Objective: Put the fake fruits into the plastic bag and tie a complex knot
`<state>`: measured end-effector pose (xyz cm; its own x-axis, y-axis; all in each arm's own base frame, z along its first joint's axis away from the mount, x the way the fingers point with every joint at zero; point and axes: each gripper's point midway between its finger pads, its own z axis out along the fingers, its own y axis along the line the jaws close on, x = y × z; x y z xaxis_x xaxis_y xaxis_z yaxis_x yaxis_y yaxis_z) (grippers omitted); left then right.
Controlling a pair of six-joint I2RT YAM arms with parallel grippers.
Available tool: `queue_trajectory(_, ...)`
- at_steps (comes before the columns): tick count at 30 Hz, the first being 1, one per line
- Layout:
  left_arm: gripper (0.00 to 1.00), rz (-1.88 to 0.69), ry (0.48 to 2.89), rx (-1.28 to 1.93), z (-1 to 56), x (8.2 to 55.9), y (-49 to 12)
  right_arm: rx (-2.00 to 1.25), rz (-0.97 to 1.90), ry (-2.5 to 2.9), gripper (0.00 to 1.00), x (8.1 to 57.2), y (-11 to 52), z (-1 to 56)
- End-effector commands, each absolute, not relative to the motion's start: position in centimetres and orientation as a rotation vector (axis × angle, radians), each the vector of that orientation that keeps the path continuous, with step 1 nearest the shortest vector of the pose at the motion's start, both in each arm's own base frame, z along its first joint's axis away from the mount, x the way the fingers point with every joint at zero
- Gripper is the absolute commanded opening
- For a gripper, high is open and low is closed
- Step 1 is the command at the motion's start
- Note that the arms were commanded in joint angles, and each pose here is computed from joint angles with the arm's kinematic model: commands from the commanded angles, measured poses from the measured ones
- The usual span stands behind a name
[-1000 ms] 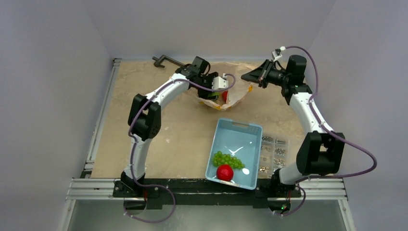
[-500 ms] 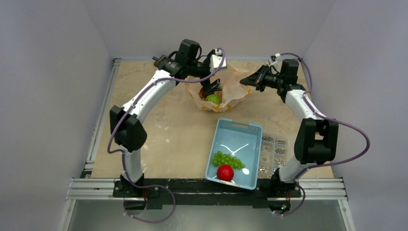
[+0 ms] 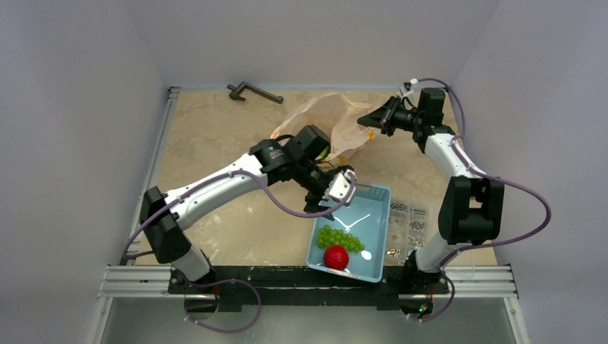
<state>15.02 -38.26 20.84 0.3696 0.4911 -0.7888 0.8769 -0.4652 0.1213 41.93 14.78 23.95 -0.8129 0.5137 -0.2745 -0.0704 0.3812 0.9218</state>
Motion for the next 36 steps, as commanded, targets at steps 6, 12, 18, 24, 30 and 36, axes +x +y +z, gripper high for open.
queue_trajectory(6, 0.75, -0.724, 1.140, 2.340, 11.1, 14.5, -39.6, 0.300, 1.422, 2.084, 0.00, 41.1, 14.9, 24.7)
queue_trajectory(12, 0.73, -0.673, 1.136, 2.406, 8.5, 14.3, -39.9, 0.303, 1.436, 2.078, 0.00, 40.8, 15.0, 24.7)
queue_trajectory(18, 0.72, -0.618, 1.140, 2.428, 6.6, 14.6, -40.5, 0.284, 1.439, 2.075, 0.00, 40.8, 15.0, 24.9)
queue_trajectory(24, 0.71, -0.552, 1.149, 2.458, 4.4, 15.6, -40.6, 0.278, 1.446, 2.080, 0.00, 41.0, 15.1, 24.8)
queue_trajectory(30, 0.47, -0.531, 1.245, 2.330, 6.2, 19.7, -41.4, 0.275, 1.444, 2.081, 0.00, 40.9, 15.1, 24.8)
queue_trajectory(36, 0.63, -0.552, 1.254, 2.363, 6.0, 20.0, -40.8, 0.280, 1.443, 2.083, 0.00, 40.8, 15.1, 24.7)
